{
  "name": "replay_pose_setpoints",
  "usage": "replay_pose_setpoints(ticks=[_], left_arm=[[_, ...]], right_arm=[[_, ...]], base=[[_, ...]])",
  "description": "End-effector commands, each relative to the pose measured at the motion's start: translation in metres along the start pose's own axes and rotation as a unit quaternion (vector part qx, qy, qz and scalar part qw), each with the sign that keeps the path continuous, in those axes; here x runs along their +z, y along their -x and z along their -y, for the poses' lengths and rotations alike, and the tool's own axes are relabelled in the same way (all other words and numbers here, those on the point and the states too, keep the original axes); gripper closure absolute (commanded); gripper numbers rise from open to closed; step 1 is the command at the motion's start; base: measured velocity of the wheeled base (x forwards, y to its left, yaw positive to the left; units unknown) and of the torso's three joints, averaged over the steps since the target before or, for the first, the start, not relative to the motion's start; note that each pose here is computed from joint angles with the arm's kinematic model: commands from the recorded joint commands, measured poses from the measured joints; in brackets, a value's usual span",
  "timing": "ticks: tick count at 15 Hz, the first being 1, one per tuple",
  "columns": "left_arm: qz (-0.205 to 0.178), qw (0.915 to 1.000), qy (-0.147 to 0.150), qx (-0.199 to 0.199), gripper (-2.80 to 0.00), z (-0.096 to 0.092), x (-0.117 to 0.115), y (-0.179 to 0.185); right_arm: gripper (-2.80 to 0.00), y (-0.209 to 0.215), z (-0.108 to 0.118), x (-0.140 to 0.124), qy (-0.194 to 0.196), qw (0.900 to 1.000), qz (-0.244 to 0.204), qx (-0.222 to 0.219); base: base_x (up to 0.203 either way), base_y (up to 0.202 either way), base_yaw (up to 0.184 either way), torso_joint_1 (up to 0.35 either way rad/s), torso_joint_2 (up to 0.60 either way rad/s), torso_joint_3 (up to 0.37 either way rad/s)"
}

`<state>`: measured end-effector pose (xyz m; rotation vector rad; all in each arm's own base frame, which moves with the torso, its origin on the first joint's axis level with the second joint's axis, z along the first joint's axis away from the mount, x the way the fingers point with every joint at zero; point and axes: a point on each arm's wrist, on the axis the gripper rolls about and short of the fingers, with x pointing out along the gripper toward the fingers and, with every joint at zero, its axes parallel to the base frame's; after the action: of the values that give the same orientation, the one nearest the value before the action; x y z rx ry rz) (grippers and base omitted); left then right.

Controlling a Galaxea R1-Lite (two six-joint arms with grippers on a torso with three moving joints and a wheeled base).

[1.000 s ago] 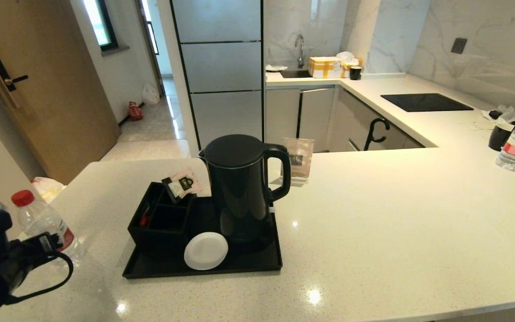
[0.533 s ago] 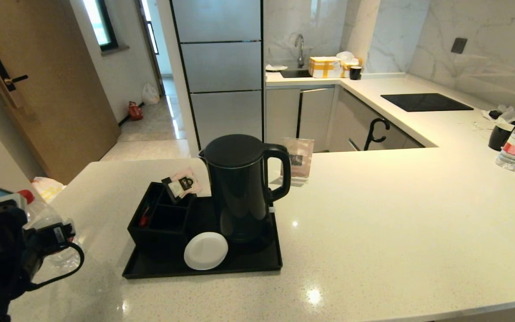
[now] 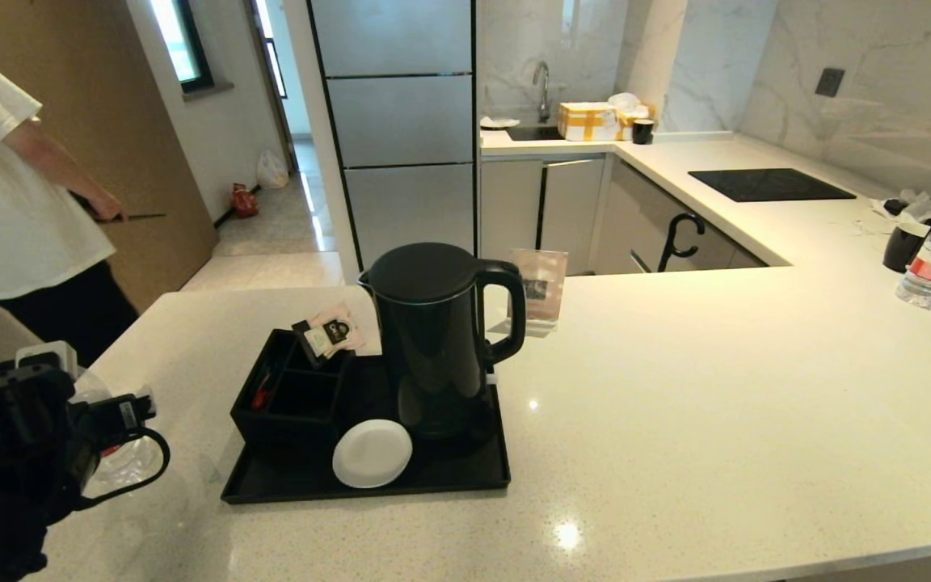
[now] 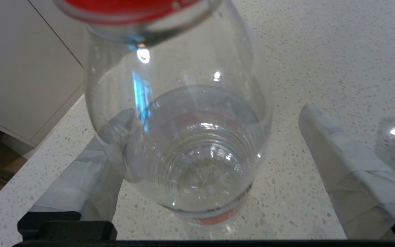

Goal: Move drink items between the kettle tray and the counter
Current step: Return the bottled water to its original position

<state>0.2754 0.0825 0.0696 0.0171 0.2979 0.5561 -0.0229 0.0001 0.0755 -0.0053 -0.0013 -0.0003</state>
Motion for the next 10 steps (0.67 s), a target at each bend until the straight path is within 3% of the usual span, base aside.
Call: replay_pose_setpoints(ticks=[1,3,10], left_arm=[[0.005,1.0000,0.002,0.001,-2.80,0.000,0.001,-0.001],[0.024,0.9997,0.008,0.006,-2.80,-0.001,0.010,-0.006],[0.026,0.9995,0.009,0.014,-2.80,-0.004,0.012,-0.012]], right_arm=[[0.00,0.000,0.000,0.000,0.000,1.000,-0.001,0.000],[0.00,0.000,0.000,0.000,0.001,1.000,-0.001,0.000],[0.00,0.000,0.000,0.000,0.000,1.000,-0.001,0.000]], base=[[0.000,0.000,0.000,0.000,0.00,0.000],[0.000,0.000,0.000,0.000,0.00,0.000],[0.000,0.000,0.000,0.000,0.00,0.000]])
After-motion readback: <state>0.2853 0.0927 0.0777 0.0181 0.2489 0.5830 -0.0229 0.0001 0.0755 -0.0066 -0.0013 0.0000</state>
